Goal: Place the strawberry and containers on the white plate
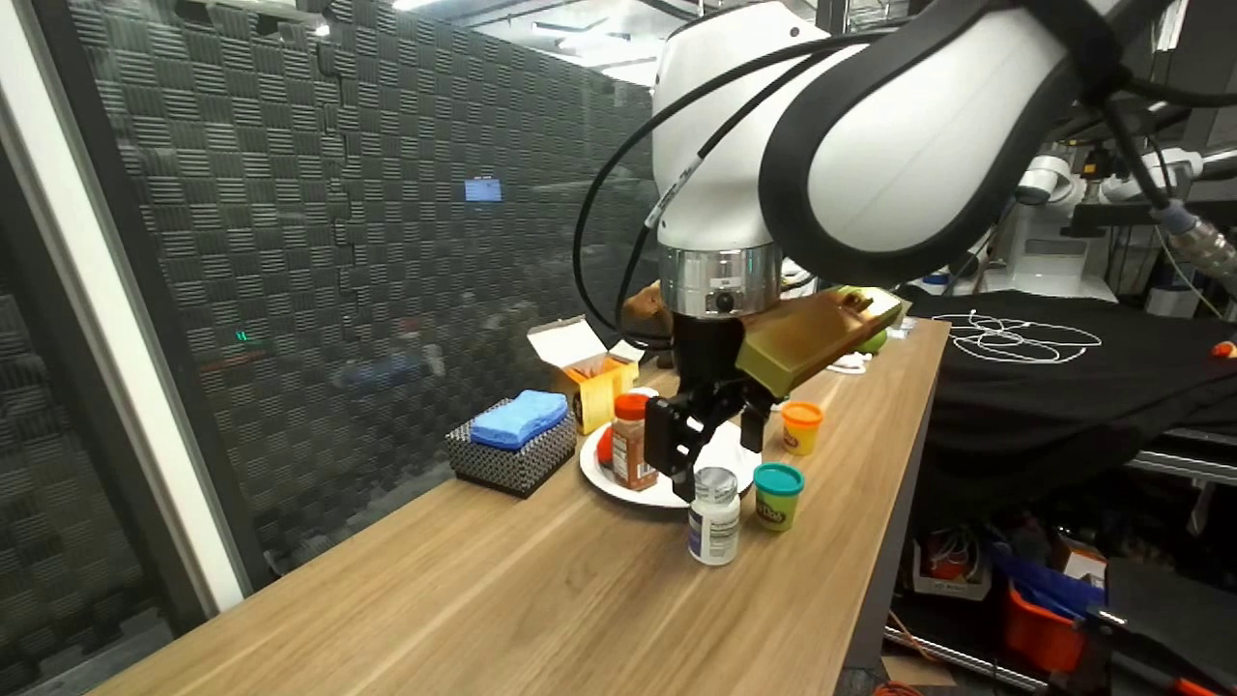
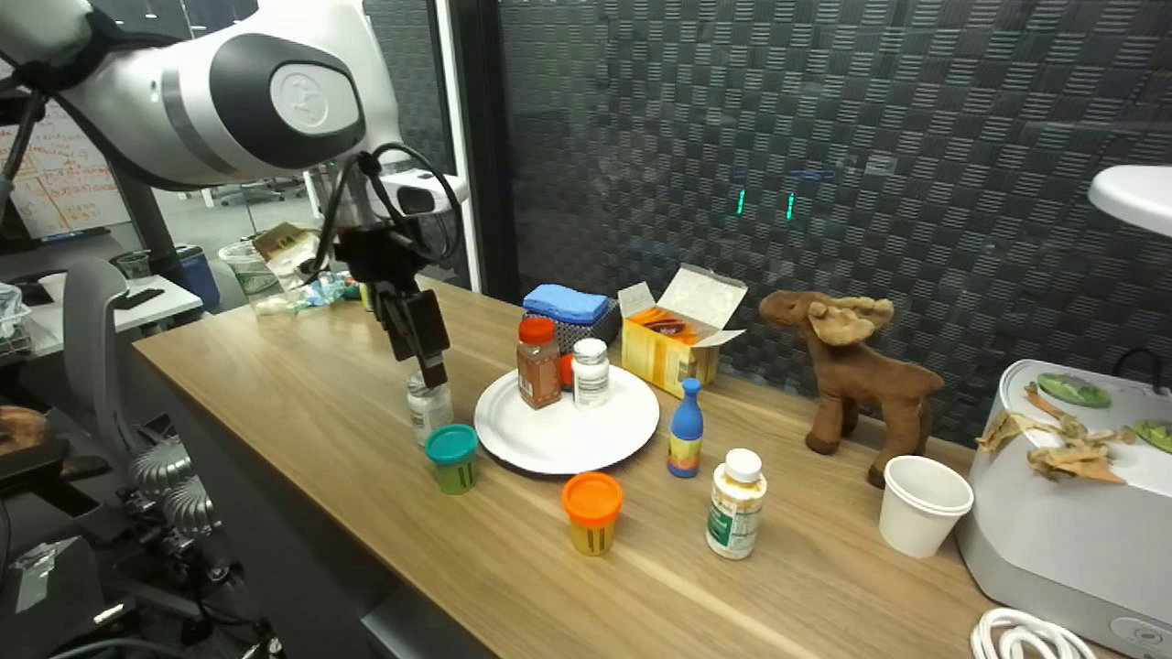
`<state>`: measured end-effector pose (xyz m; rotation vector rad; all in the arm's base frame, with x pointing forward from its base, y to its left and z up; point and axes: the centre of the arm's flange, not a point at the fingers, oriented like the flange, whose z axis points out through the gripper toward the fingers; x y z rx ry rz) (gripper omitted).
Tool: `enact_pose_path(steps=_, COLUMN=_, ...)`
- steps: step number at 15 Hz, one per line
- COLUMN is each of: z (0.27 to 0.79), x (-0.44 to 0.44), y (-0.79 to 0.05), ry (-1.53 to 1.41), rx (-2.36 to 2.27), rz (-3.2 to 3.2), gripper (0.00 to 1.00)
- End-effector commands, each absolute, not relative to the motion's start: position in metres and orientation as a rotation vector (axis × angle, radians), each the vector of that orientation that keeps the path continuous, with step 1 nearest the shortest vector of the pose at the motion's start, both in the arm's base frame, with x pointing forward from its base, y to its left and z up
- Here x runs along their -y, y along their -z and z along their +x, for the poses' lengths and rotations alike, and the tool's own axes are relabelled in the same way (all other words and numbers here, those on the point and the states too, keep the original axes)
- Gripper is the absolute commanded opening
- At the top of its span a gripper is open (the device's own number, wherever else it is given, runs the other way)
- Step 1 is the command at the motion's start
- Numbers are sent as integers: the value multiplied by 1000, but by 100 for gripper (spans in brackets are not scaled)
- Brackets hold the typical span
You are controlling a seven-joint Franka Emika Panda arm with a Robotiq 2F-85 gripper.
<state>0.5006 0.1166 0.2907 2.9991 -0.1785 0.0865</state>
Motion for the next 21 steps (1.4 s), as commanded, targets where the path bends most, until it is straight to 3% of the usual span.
enact_pose_path(steps=1, z=507, x=-112, y=-288, ry=-73, rx=204, rz=3043, gripper=100)
enact_pose_path(steps=3, z=510, x=-111, y=-284, ry=-43, rx=209, rz=3059, gripper=74)
enact_pose_path(steps=10, z=514, x=-111, y=-281, ry=-38, rx=184, rz=3063, gripper=21)
enact_pose_path(steps=21, z=527, x=-65, y=-334, ry=-183, rx=334, rz=3027, gripper=20)
